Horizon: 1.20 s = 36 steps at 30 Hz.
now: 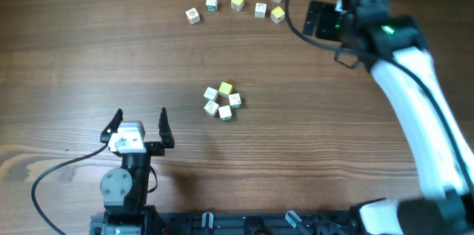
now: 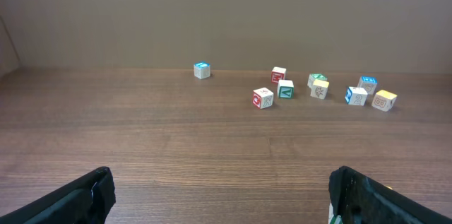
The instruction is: Form a circle
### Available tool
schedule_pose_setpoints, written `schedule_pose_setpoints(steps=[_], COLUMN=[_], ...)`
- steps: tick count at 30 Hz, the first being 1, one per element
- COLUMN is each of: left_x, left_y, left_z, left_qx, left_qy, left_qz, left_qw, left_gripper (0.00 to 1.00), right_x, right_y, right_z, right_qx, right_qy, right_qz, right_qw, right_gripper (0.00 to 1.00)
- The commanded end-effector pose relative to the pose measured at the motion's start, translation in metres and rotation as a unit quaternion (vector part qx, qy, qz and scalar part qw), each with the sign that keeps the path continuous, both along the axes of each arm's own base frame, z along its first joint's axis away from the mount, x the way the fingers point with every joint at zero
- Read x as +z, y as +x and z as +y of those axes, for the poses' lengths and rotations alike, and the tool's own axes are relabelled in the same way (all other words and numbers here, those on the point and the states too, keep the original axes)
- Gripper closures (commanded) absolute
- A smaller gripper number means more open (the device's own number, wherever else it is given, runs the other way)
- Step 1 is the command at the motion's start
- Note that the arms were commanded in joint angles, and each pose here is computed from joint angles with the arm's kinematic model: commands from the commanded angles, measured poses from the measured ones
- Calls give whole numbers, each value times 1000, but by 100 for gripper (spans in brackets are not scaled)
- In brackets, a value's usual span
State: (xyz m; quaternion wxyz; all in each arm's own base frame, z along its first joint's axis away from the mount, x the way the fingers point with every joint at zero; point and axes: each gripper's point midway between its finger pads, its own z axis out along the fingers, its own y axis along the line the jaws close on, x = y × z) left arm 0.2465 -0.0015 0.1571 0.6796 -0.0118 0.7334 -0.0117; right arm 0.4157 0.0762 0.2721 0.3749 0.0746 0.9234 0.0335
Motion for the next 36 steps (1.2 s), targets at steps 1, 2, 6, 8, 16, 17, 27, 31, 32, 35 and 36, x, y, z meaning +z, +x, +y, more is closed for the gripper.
schedule_pose_setpoints(steps=[1, 2, 6, 8, 16, 17, 27, 31, 32, 35, 36], left_x=[0, 0, 0, 0, 0, 0, 0, 0, 0, 0, 0], left_y=[0, 0, 0, 0, 0, 0, 0, 0, 0, 0, 0], left_z=[0, 0, 0, 0, 0, 0, 0, 0, 0, 0, 0], left_qx=[-2, -2, -2, -2, -2, -2, -2, -2, -2, -2, -2], left_qy=[9, 9, 9, 9, 9, 9, 9, 9, 9, 9, 9], left_qz=[-1, -1, -1, -1, -1, -1, -1, -1, -1, -1, -1], left_qw=[1000, 1000, 1000, 1000, 1000, 1000, 1000, 1000, 1000, 1000, 1000], left_gripper=[0, 0, 0, 0, 0, 0, 0, 0, 0, 0, 0], right_x=[46, 47, 12, -19, -117, -130, -195, -209, -211, -218, -219], right_y=[-21, -24, -36, -36, -34, -40, -99, -113, -116, -126, -129], right_z=[-23, -24, -28, -22, 24, 22, -10, -19, -19, -18, -18], right_qx=[-14, -2, 10, 28, 172, 172, 130, 113, 116, 114, 113], right_qy=[-49, -62, -74, -53, 17, 17, 28, 45, 50, 66, 71], right_qz=[-57, -58, -27, -17, -56, -46, -82, -77, -79, -93, -102], right_qw=[997, 996, 997, 998, 983, 984, 988, 990, 989, 987, 986], right_gripper=[0, 0, 0, 0, 0, 0, 0, 0, 0, 0, 0])
